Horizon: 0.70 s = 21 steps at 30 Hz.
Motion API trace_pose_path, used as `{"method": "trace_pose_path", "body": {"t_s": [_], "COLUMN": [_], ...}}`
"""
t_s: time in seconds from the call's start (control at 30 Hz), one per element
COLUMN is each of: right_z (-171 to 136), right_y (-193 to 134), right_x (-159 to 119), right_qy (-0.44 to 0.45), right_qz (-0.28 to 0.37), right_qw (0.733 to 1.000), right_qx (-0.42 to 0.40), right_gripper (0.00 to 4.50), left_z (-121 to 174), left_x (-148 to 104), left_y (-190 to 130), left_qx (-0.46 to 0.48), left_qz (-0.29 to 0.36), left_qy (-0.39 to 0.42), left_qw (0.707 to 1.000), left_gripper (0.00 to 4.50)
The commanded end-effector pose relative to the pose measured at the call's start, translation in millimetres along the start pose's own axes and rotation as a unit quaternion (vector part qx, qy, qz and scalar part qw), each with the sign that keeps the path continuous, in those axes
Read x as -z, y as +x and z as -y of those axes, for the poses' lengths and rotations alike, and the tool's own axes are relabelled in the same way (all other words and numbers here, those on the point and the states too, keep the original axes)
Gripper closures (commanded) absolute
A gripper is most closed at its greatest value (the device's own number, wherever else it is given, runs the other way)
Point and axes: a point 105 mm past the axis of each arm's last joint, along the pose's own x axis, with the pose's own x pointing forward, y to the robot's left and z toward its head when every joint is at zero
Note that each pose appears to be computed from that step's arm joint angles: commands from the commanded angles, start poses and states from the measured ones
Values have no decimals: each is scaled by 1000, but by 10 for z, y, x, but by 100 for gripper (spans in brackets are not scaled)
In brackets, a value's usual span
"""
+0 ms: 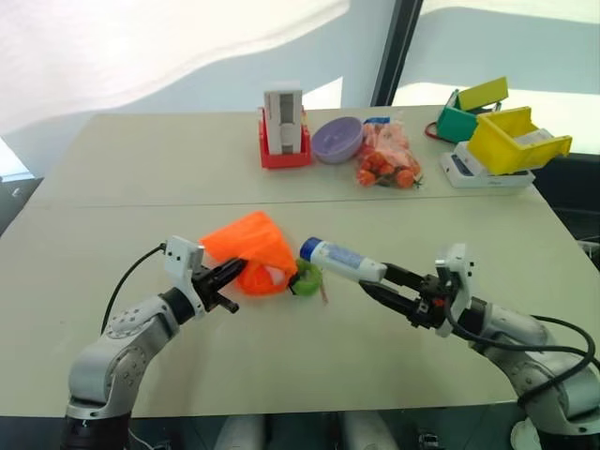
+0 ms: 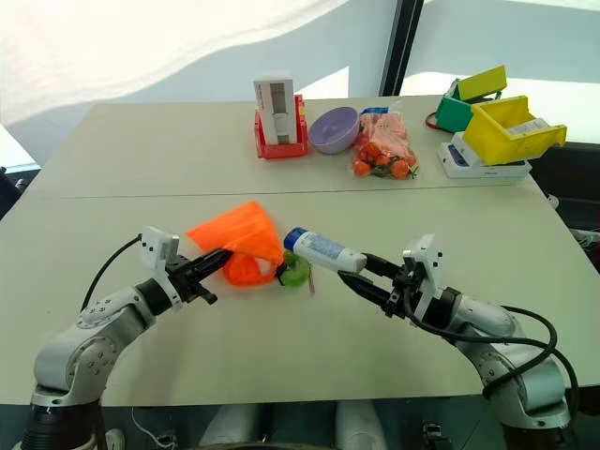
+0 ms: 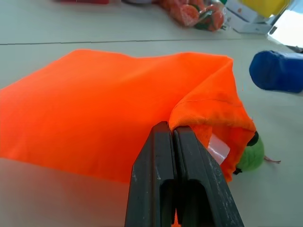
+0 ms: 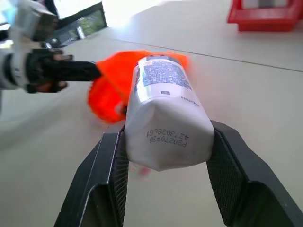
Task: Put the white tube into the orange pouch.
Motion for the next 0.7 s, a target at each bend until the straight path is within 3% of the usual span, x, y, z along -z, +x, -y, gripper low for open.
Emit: {"method": "trace_pose_path", "body": {"t_s": [0.03, 0.13, 0.7], "right_z": [-264, -339, -190], "right_y": [47, 103, 465], "right_x": [-54, 31, 27], "right_qy": [2, -7, -32], "right_qz": [-3, -26, -7], "right_qw": [998, 997, 999], "right_qx": [-58, -69, -16], "right_gripper": [261, 261, 261], "left_z": [-5, -4, 224], "left_x": [-79, -84, -130], "left_y": [-19, -14, 59], "left_qx": [6, 11, 60], "left_qz": [13, 14, 16], "left_qy": [2, 1, 12], "left_qw": [1000, 1000, 998], "left_gripper": [450, 450, 450]}}
